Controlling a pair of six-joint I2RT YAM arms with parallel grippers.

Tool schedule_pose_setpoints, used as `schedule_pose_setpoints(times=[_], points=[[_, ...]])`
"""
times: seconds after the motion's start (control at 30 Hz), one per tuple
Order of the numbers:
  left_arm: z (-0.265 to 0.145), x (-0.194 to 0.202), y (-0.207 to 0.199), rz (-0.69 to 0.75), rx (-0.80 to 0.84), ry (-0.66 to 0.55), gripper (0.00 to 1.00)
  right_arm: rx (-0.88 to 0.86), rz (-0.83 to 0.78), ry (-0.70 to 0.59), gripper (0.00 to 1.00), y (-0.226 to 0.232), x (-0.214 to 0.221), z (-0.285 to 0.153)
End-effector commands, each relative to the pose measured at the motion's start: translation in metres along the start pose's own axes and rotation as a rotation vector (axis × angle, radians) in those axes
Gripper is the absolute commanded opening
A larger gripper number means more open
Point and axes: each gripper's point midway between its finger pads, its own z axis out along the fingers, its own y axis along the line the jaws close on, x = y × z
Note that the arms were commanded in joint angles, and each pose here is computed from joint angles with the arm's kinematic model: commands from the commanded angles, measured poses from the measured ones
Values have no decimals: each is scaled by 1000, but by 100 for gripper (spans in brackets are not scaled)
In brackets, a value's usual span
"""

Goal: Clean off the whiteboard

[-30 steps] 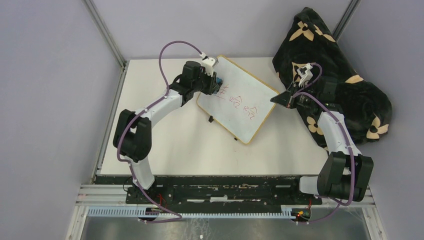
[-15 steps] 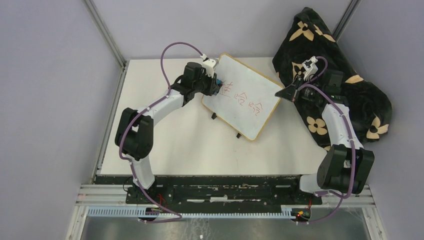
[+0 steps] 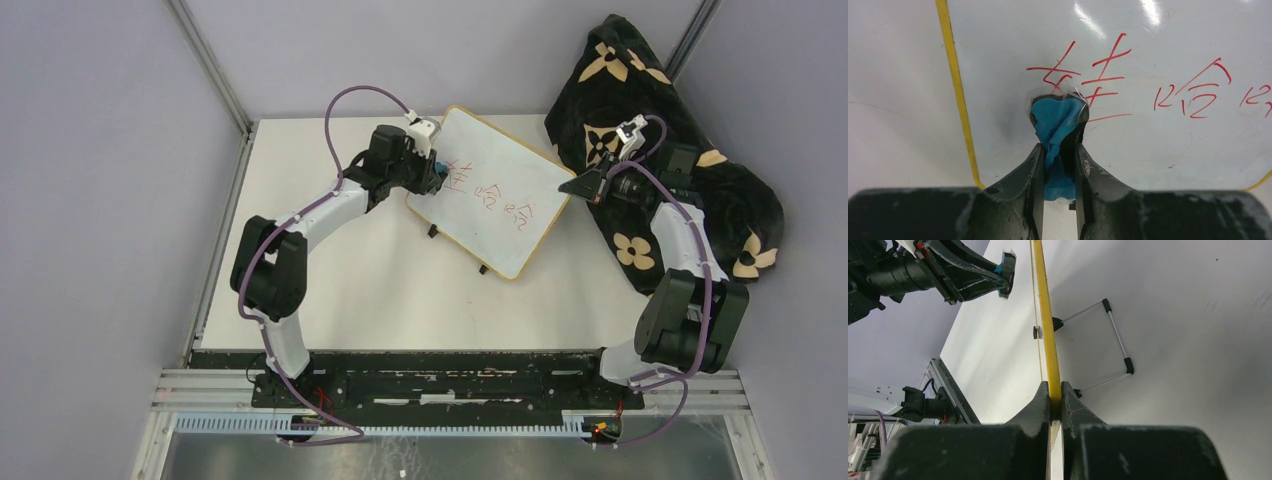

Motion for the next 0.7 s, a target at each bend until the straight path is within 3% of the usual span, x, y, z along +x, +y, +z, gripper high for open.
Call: schedule_pose_setpoints(times=[0.0,0.37,0.67], points=[[-14,-42,-15,57,38,-88,3,32,-165,-113,1,-12,-47,-9],[-9,-40,-20,46,42,-72,3,2,-216,-155,1,14,-74,-18],[2,-49,-19,55,46,-73,3,12,-210,-142,1,10,-64,-18]])
